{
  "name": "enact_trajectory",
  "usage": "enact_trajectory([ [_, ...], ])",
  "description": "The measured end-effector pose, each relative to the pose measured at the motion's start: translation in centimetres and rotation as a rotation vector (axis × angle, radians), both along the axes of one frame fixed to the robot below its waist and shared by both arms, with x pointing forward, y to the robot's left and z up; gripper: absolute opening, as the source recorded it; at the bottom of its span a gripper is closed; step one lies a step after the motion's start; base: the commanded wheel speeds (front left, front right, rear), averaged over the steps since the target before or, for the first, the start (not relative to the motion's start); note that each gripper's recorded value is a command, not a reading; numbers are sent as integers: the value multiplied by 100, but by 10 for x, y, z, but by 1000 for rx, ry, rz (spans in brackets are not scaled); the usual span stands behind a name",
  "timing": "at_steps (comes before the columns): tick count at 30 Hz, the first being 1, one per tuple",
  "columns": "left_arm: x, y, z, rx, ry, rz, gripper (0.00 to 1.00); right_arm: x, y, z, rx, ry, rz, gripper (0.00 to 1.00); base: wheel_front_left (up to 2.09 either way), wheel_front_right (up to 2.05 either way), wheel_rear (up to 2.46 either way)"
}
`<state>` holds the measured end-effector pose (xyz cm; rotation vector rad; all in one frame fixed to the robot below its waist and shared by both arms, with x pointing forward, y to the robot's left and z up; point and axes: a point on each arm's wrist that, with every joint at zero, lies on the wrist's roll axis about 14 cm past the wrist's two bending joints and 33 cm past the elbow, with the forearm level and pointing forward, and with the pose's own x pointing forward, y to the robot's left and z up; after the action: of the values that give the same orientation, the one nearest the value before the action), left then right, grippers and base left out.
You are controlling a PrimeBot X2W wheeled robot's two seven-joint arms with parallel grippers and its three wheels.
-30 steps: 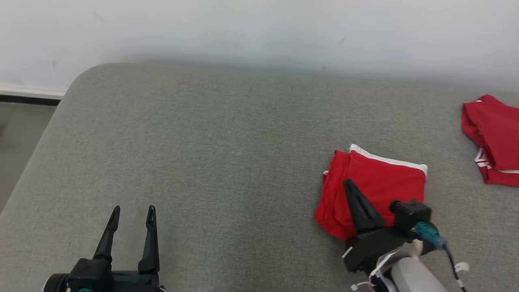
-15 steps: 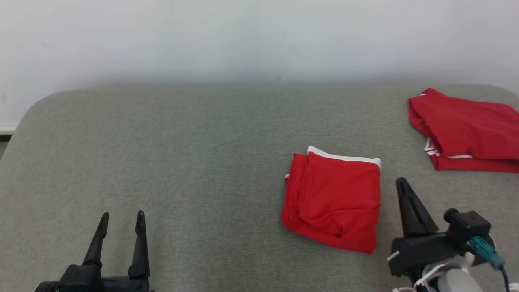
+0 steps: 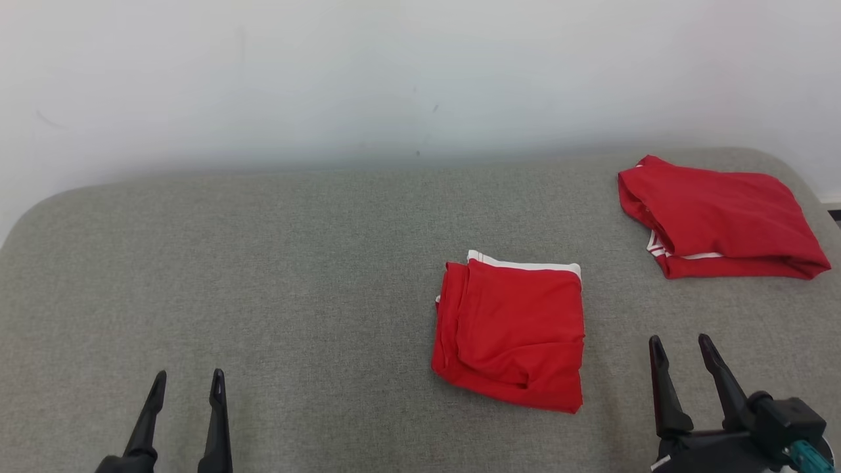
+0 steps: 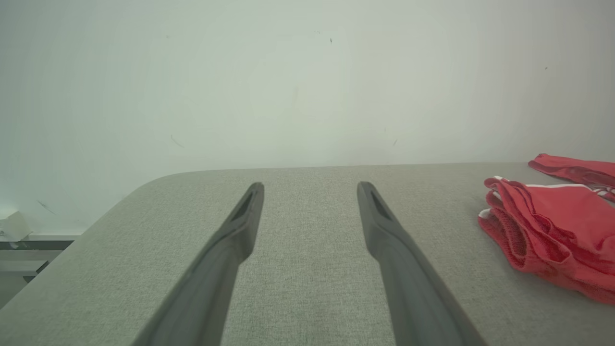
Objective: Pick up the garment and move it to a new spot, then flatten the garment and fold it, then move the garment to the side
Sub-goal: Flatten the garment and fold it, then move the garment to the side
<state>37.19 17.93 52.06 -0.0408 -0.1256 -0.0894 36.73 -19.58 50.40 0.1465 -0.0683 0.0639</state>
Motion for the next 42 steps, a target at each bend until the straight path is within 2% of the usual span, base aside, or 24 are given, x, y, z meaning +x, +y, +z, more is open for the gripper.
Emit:
enact_trajectory([
  [14,-21,1,-5,16,15,-15,100,-13,0,-10,-10,26,1,100,0,0,0],
  [32,-25,4,-4,8,12,-3,100,-14,7,-20,3,57,14,100,0,0,0],
  [42,-25,4,-7,4,20,5,100,-1,17,-27,18,101,58,100,0,0,0],
])
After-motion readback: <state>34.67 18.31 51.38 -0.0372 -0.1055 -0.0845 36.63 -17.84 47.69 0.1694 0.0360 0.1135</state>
